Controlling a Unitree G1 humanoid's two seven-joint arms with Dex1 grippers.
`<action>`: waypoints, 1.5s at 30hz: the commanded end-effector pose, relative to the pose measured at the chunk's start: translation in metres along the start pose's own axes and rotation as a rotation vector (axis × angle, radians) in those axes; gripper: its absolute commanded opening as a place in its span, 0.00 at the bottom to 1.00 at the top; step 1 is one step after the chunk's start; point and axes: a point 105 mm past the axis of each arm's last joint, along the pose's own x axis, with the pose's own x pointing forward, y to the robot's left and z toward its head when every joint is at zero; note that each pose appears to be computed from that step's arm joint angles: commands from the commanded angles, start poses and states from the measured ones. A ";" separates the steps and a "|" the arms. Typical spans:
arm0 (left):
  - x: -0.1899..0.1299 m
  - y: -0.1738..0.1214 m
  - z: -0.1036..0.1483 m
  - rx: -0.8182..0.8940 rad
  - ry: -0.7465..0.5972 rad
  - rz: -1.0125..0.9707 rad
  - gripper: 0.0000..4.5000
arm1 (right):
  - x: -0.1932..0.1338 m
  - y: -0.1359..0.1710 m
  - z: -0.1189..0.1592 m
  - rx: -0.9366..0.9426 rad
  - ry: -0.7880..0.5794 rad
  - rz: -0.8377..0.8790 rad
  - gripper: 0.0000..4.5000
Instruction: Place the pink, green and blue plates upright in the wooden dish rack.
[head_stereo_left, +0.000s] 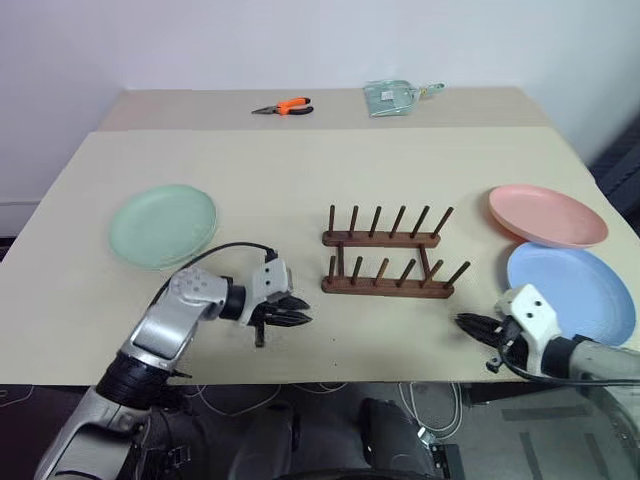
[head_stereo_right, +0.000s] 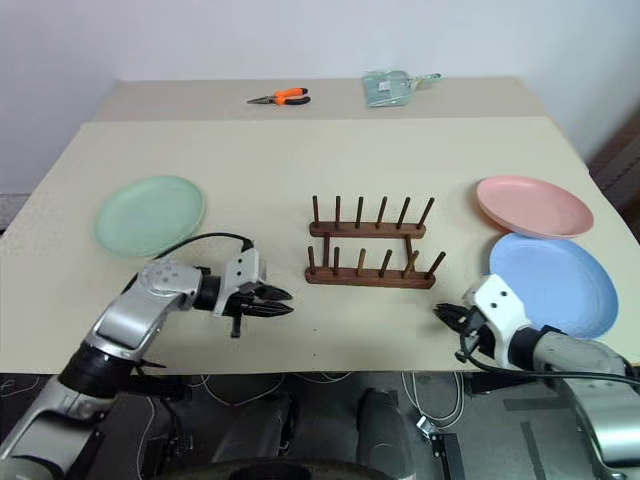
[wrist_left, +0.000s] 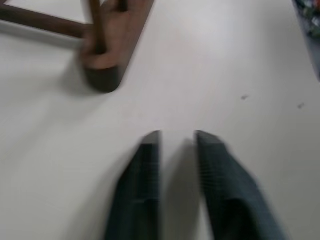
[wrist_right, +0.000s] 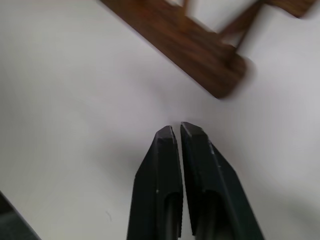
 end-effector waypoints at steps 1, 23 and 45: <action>0.024 -0.004 0.010 0.052 -0.009 0.052 0.24 | 0.017 -0.008 0.004 -0.077 -0.004 -0.062 0.00; 0.028 0.081 0.012 0.080 0.003 0.542 0.23 | 0.050 -0.074 0.065 -0.323 -0.105 -0.322 0.29; 0.032 0.026 0.048 0.112 -0.169 0.292 0.23 | -0.036 -0.196 0.014 -0.626 0.337 -0.547 0.29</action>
